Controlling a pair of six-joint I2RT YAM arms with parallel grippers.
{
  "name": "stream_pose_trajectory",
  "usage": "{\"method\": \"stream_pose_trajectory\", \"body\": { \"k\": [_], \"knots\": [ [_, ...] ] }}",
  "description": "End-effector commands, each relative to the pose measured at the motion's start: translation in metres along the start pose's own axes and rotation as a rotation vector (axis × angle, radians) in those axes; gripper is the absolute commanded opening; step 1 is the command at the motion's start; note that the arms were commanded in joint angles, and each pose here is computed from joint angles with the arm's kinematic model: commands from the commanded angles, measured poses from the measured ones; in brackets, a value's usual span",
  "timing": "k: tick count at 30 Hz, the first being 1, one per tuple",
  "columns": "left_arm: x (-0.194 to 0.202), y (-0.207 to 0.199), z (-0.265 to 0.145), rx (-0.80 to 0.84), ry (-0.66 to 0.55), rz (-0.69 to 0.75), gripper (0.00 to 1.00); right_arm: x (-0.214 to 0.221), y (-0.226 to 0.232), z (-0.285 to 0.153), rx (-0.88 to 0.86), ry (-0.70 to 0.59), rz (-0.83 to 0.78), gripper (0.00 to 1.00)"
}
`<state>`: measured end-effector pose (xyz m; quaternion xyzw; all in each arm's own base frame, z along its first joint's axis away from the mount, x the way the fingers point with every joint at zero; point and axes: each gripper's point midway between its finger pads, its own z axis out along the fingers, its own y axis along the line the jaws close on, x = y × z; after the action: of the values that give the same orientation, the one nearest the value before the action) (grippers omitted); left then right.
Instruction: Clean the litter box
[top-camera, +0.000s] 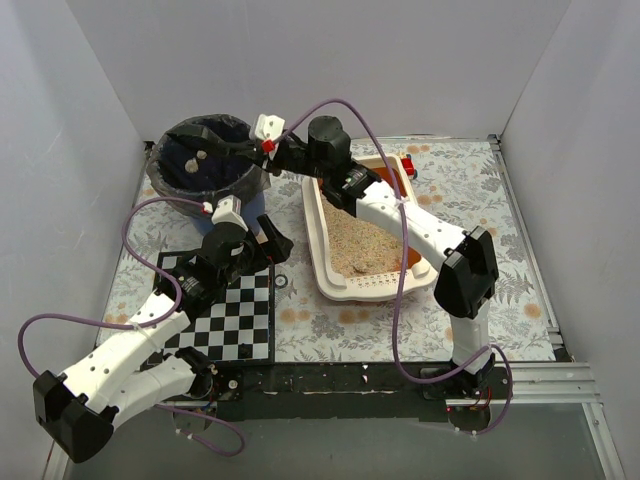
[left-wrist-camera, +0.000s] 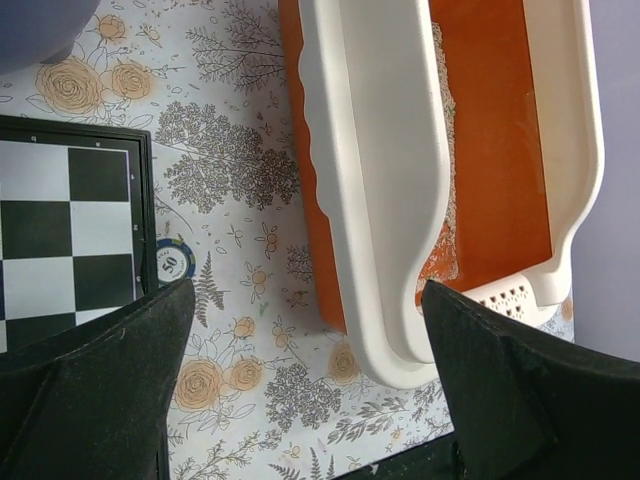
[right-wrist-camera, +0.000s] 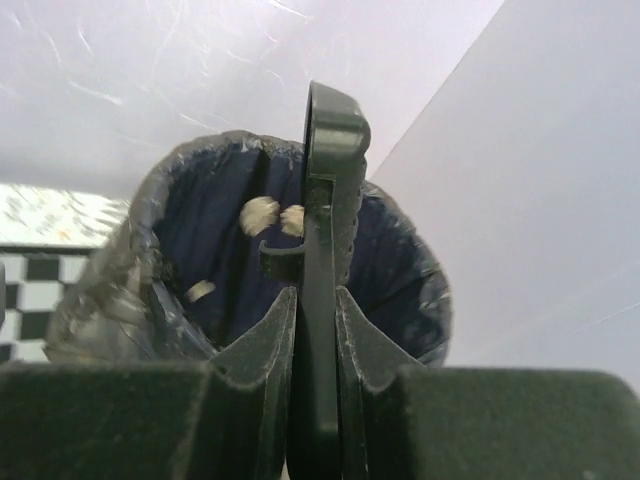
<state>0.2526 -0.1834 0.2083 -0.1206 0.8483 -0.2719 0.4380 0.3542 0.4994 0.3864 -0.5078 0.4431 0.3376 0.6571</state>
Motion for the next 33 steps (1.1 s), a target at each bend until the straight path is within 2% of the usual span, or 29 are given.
{"method": "stream_pose_trajectory", "body": {
  "k": [1, 8, 10, 13, 16, 21, 27, 30, 33],
  "knots": [
    [-0.012, 0.001, -0.006, -0.014, -0.044, -0.002, 0.98, -0.054, 0.000, -0.011, 0.013, -0.102, -0.465, 0.01],
    [-0.016, 0.000, -0.005, -0.024, -0.051, -0.003, 0.98, -0.054, 0.006, -0.013, 0.026, -0.080, -0.622, 0.01],
    [-0.017, -0.001, -0.004, -0.027, -0.050, -0.004, 0.98, -0.060, 0.005, -0.016, 0.066, -0.106, -0.614, 0.01],
    [-0.019, -0.003, -0.003, -0.026, -0.053, -0.018, 0.98, -0.086, -0.019, -0.032, 0.247, -0.171, -0.409, 0.01],
    [-0.022, -0.008, -0.003, -0.017, -0.053, -0.020, 0.98, -0.106, -0.062, -0.058, 0.506, -0.136, -0.108, 0.01],
    [-0.029, -0.021, 0.001, 0.018, -0.059, -0.025, 0.98, -0.117, -0.091, -0.130, 0.787, -0.042, 0.090, 0.01],
    [-0.042, -0.048, 0.021, 0.062, -0.062, -0.032, 0.98, -0.078, -0.097, -0.241, 1.080, 0.165, 0.170, 0.01],
    [-0.048, -0.065, 0.041, 0.072, -0.052, -0.023, 0.98, -0.032, -0.086, -0.274, 1.061, 0.371, 0.163, 0.01],
    [-0.046, -0.085, 0.068, 0.112, -0.003, 0.011, 0.98, 0.020, -0.082, -0.322, 1.158, 0.572, 0.263, 0.01]
  ]
}}
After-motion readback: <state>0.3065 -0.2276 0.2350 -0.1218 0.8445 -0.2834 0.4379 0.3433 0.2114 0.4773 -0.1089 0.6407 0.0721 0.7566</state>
